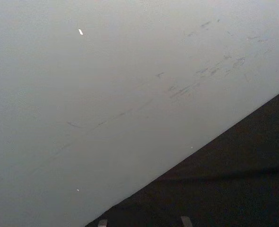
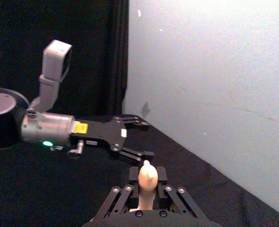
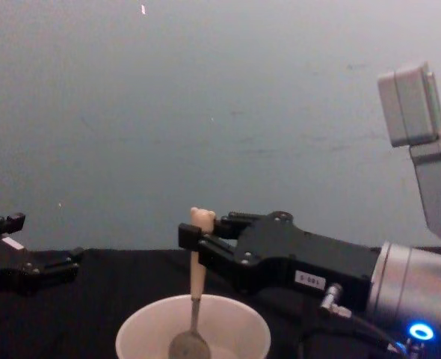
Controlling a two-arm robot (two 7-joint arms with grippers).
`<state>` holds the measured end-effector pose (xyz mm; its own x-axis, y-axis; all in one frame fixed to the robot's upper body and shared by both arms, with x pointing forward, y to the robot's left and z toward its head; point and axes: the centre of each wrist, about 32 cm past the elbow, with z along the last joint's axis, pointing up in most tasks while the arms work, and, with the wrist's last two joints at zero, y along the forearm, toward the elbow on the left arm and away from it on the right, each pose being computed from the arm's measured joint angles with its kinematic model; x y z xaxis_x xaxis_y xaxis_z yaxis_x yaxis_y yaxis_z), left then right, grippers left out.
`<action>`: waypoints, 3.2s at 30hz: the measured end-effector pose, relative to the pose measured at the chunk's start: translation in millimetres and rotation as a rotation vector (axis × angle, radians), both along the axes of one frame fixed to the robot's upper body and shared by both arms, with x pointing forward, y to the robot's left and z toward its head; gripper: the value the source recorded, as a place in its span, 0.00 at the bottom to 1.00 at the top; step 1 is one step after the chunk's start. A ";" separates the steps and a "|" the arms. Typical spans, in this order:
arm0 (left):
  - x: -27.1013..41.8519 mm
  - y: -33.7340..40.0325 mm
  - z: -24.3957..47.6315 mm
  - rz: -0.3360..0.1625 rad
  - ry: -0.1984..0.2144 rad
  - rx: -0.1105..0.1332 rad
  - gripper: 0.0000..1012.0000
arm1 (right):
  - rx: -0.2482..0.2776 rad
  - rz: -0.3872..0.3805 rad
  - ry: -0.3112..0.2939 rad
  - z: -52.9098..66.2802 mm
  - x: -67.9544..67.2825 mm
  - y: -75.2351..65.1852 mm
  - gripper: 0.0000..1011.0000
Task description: Pick up the stirring spoon with one hand, stir inside the cup, then place it back in its original position.
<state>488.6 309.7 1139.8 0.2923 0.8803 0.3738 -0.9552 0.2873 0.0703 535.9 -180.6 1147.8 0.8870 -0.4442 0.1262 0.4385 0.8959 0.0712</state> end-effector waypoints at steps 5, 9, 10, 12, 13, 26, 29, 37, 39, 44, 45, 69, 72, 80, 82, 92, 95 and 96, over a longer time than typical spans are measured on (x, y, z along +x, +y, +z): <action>0.0 0.0 0.0 0.000 0.000 0.000 0.99 | -0.007 -0.023 -0.001 -0.4 2.3 -6.6 0.21; 0.0 0.0 0.0 0.000 0.000 0.000 0.99 | -0.009 -0.029 0.000 -0.9 2.3 -9.0 0.21; 0.0 0.0 0.0 0.000 0.000 0.000 0.99 | -0.009 -0.030 0.000 -1.0 2.3 -9.3 0.21; 0.0 0.0 0.0 0.000 0.000 0.000 0.99 | -0.010 -0.032 0.001 -1.5 1.8 -9.9 0.21; 0.0 0.0 0.0 0.000 0.000 0.000 0.99 | -0.010 -0.032 0.000 -1.5 1.6 -9.9 0.21; 0.0 0.0 0.0 0.000 0.000 0.000 0.99 | -0.018 -0.031 -0.009 2.2 -7.3 -25.9 0.21; 0.0 0.0 0.0 0.000 0.000 0.000 0.99 | -0.017 -0.015 -0.004 3.2 -13.6 -29.7 0.21; 0.0 0.0 0.0 0.000 0.000 0.000 0.99 | -0.029 0.057 0.021 1.8 -29.7 -29.2 0.21; 0.0 0.0 0.0 0.000 0.000 0.000 0.99 | -0.029 0.068 0.024 1.4 -31.0 -26.9 0.21; 0.0 0.0 0.0 0.000 0.000 0.000 0.99 | -0.012 0.085 0.025 1.7 -29.8 -14.9 0.21; 0.0 0.0 0.0 0.000 0.000 0.000 0.99 | -0.005 0.083 0.022 2.3 -27.5 -10.9 0.21; 0.0 0.0 0.0 0.000 0.000 0.000 0.99 | -0.009 -0.043 -0.015 2.0 3.8 -8.4 0.21; 0.0 0.0 0.0 0.000 0.000 0.000 0.99 | -0.003 -0.044 -0.015 3.2 1.4 -10.0 0.21; 0.0 0.0 0.0 0.000 0.000 0.000 0.99 | 0.027 -0.047 -0.039 12.7 -1.4 -14.2 0.21; 0.0 0.0 0.0 0.000 0.000 0.000 0.99 | 0.035 -0.048 -0.050 16.9 -1.3 -15.9 0.21; 0.0 0.0 0.0 0.000 0.000 0.000 0.99 | 0.103 -0.056 -0.142 59.0 -2.2 -35.1 0.21; 0.0 0.0 0.0 0.000 0.000 0.000 0.99 | 0.112 -0.058 -0.159 67.2 -2.9 -41.1 0.21; 0.0 0.0 0.0 0.000 0.000 0.000 0.99 | 0.116 -0.058 -0.172 72.2 -3.6 -45.1 0.21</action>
<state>488.6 309.7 1139.8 0.2923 0.8803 0.3737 -0.9552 0.2873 0.0703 532.3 -225.7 1220.0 0.8292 -0.5145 0.2183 0.4620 0.8508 0.2505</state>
